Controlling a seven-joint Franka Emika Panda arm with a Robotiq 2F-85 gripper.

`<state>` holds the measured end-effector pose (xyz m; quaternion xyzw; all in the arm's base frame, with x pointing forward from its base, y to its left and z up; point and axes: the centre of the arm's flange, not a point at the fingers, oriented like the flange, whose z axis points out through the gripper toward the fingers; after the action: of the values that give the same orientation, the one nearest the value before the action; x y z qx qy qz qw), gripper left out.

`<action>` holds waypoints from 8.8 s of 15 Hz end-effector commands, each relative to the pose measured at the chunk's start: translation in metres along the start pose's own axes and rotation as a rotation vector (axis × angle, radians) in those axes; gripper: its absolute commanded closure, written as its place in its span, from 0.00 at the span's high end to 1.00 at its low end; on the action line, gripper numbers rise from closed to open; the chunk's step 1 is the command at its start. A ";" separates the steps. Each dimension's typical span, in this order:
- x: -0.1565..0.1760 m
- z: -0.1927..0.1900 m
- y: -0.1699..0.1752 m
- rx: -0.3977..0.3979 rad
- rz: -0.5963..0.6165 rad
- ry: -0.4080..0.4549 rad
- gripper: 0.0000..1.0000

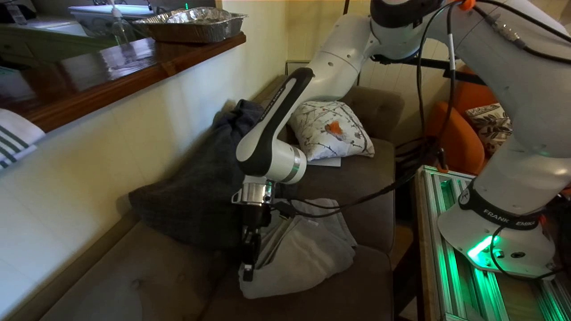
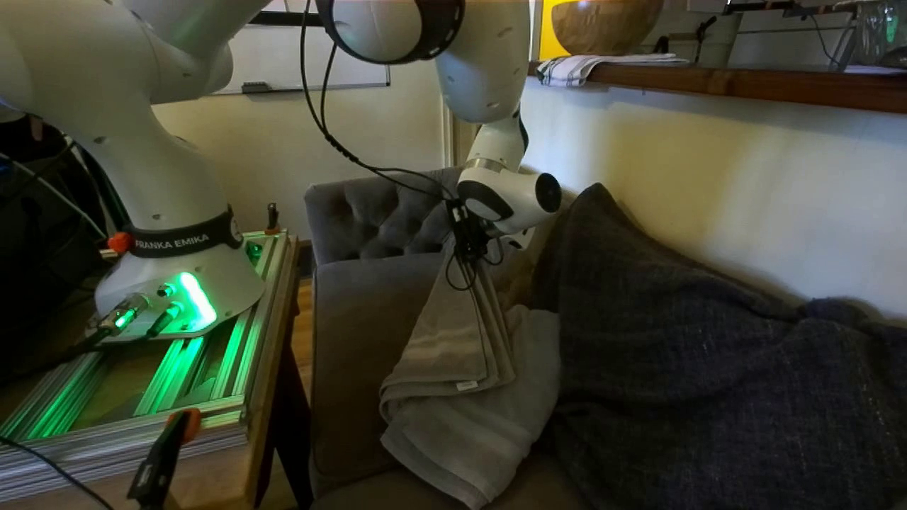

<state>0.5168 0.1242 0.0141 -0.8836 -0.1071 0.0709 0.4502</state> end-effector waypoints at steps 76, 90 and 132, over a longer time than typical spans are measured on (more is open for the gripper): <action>-0.062 -0.012 0.141 -0.847 0.349 0.174 0.66; -0.093 -0.001 0.076 -0.607 0.386 -0.012 0.02; 0.003 0.015 -0.020 -1.050 0.403 0.234 1.00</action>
<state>0.5136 0.1477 0.0215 -0.9936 0.0933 -0.0056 -0.0628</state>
